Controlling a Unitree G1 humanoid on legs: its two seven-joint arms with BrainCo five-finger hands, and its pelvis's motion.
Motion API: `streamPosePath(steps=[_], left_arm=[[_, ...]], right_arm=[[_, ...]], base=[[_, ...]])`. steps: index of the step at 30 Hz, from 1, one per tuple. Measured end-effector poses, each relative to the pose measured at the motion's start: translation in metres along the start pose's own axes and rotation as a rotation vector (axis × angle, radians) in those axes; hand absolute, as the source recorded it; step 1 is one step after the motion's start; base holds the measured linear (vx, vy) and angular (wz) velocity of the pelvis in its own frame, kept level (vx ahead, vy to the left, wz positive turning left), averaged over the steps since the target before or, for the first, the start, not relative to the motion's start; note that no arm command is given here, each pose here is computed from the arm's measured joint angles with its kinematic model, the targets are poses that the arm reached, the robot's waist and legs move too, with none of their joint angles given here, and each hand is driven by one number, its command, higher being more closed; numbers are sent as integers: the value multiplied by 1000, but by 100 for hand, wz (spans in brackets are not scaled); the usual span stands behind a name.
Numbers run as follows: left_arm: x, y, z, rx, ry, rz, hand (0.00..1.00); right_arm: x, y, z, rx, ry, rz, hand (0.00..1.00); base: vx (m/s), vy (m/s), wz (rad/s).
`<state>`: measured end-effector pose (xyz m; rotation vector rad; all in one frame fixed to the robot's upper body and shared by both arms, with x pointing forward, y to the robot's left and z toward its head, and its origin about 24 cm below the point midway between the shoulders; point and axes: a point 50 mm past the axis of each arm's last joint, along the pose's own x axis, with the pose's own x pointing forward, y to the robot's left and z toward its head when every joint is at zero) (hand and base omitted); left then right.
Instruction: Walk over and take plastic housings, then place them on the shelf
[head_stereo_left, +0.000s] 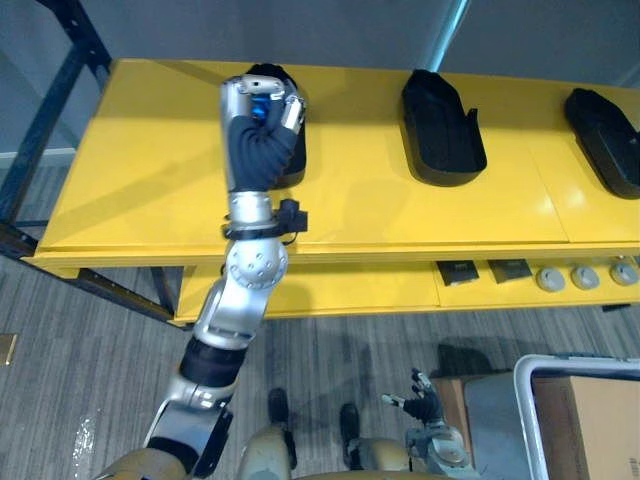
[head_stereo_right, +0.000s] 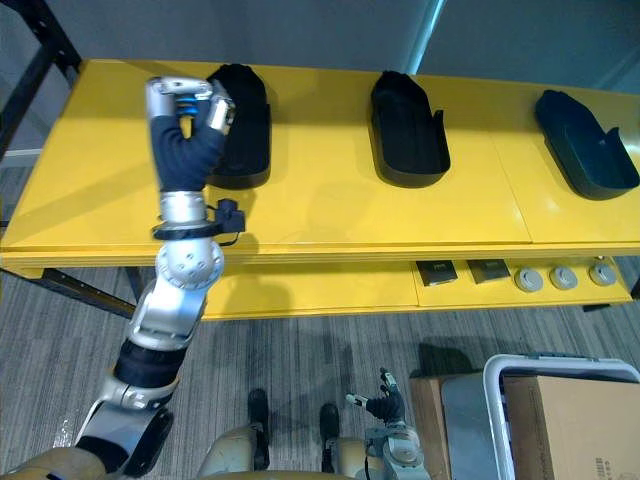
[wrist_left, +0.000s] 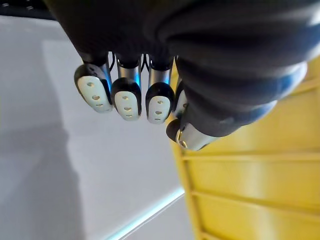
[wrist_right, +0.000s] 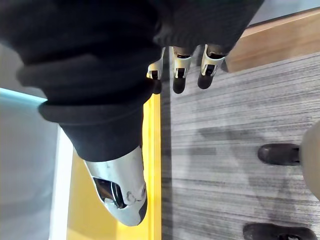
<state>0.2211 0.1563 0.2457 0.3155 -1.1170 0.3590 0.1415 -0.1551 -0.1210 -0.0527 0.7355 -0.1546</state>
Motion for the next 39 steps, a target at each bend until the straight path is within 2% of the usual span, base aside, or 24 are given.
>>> streamPosePath(steps=[1,3,4,6,9,12,14,15,18,19,20,24,32,39], left_arm=[[-2,12,-1,26,6,31,100],[-15,57,-7,160,62,152,100],[-18,68,-10,199,85,176,100],[-42,106,-17,362,205,240,100],[-69,132,-24,462,352,283,100],[-135,160,-56,577,741,301,100],[-189,169,-75,587,1041,272,100],[-205,170,-79,586,1119,266,0],[-289,168,-88,546,1521,257,0],[-303,166,-88,523,1585,260,0],[-334,156,-87,458,1733,275,0],[-379,133,-78,354,1963,245,0],[-395,109,-76,269,2050,121,0],[-395,82,-78,190,2038,-8,0]], right_arm=[[0,0,0,0,2,0,0],[1,-2,1,8,0,-8,0],[1,-3,1,12,0,-13,0],[3,-7,3,23,0,-32,0],[4,-12,3,36,2,-53,0],[5,-16,2,30,14,-63,0],[5,-14,-2,17,40,-47,0],[5,-14,-3,17,43,-43,0],[5,-15,-4,21,53,-47,0],[5,-16,-4,24,55,-52,0],[5,-18,-6,28,60,-60,0],[5,-17,-8,33,72,-59,0],[4,-24,-17,56,113,-93,0],[3,-28,-22,74,137,-113,0]], base=[[-10,-17,29],[8,-13,31],[28,-4,24],[45,10,21],[40,23,10],[17,18,6],[-22,18,-14],[-26,10,-17],[10,13,-13],[30,29,-7],[0,0,0],[5,27,-5],[4,8,-3],[5,8,-3]])
